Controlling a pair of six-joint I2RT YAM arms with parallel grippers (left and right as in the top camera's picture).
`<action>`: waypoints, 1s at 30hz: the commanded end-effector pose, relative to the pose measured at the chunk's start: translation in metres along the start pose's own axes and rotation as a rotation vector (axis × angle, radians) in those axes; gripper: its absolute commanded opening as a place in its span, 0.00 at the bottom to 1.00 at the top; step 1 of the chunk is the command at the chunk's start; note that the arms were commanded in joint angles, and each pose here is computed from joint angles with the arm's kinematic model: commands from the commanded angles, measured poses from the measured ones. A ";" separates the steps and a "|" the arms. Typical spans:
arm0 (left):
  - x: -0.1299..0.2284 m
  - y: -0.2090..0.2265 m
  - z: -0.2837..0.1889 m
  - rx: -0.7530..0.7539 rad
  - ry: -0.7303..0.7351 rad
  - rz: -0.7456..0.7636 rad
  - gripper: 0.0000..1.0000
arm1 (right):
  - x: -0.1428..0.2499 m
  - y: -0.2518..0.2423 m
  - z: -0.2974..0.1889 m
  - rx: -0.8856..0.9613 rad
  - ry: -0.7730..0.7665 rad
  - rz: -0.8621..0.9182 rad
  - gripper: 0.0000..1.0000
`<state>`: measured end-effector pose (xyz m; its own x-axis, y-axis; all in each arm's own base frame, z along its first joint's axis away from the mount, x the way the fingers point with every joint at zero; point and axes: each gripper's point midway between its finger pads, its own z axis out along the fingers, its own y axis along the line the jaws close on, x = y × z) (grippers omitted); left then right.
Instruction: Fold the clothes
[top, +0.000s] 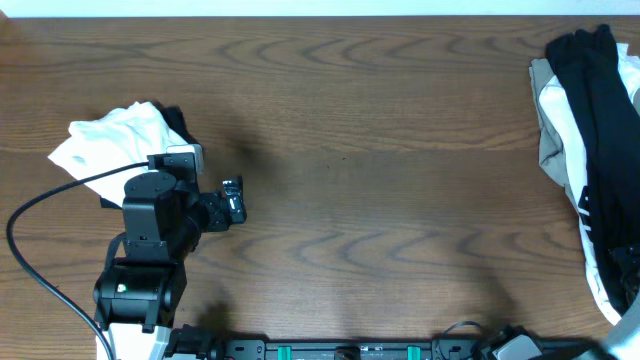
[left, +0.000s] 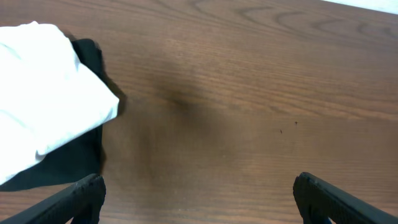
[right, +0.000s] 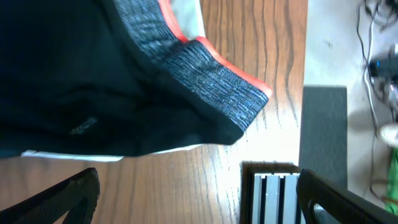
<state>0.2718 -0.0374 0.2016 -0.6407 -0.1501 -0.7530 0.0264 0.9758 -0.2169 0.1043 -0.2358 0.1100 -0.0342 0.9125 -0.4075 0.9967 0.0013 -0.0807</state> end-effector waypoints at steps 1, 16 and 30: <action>-0.010 -0.003 -0.005 0.012 -0.025 -0.006 0.98 | 0.000 0.002 0.015 0.010 0.044 0.012 0.99; -0.010 -0.003 -0.005 0.012 -0.025 -0.006 0.98 | 0.022 -0.013 0.052 0.131 0.092 0.056 0.93; -0.010 -0.003 -0.005 0.012 -0.025 -0.006 0.98 | 0.025 -0.022 0.070 0.116 0.077 0.126 0.89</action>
<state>0.2718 -0.0374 0.2017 -0.6404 -0.1501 -0.7533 0.0265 0.9758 -0.2169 0.0809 -0.2396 0.0381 0.0685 0.9373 -0.3418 0.9812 -0.1252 -0.1466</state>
